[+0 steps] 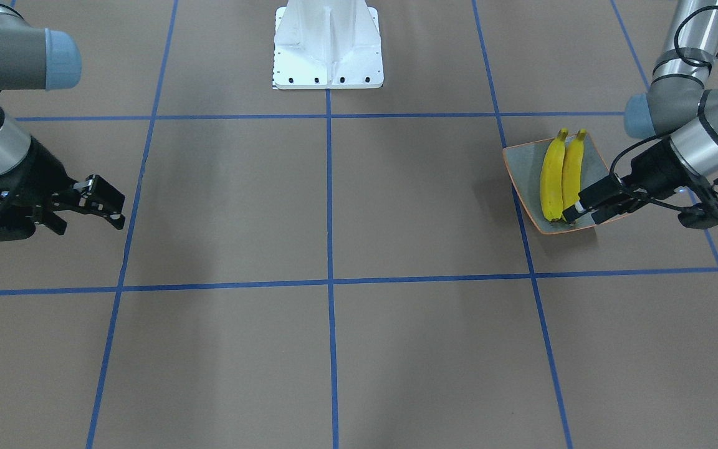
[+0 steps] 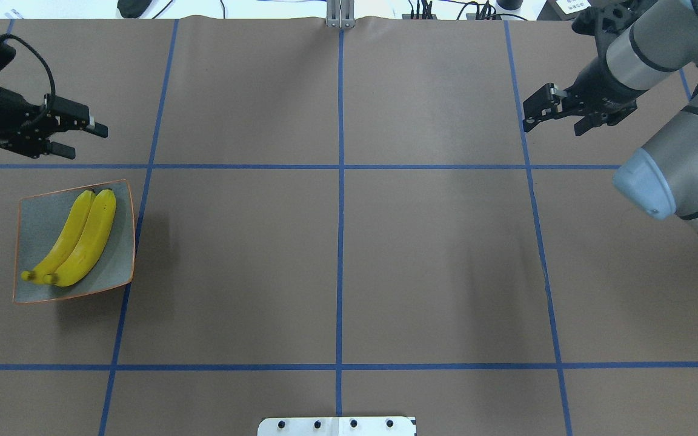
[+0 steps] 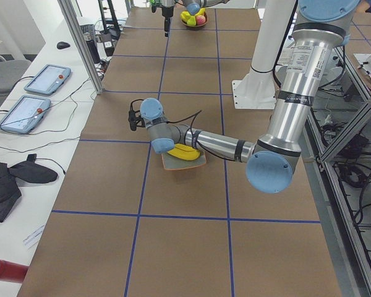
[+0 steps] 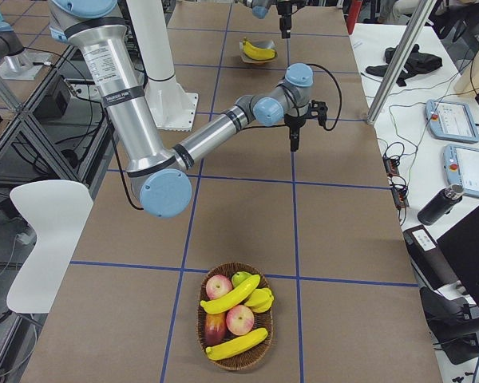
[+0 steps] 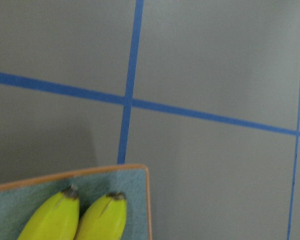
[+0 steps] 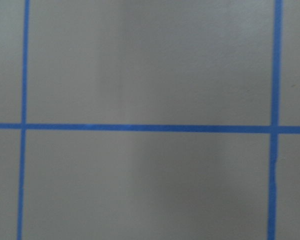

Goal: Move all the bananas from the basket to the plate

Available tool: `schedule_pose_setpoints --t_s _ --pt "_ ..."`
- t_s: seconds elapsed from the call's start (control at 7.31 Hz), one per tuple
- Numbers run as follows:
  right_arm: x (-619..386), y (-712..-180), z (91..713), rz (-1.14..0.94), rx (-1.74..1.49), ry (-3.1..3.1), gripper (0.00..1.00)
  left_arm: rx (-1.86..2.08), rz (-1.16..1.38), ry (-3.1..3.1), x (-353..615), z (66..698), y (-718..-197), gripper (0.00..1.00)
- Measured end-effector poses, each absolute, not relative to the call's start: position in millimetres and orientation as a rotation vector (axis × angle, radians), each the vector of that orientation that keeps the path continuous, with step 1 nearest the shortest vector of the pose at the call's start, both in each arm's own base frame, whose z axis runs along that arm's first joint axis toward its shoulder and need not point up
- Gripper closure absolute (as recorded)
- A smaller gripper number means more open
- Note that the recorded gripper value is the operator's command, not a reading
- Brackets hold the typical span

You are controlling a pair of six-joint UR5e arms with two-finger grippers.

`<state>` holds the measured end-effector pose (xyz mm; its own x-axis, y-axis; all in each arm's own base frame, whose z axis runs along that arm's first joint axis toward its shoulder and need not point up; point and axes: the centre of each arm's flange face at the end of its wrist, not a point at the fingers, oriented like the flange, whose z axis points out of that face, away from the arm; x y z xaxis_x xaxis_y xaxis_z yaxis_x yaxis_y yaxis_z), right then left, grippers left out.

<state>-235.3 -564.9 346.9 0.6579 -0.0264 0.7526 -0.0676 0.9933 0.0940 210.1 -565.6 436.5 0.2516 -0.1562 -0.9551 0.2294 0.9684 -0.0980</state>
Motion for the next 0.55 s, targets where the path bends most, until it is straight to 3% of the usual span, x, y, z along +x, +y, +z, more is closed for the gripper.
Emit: schedule_pose_setpoints --t_s 0.55 --pt "-113.2 -580.9 465.3 -0.146 0.128 -0.651 0.01 0.236 -0.204 1.039 175.1 451.1 -610.1 0.0"
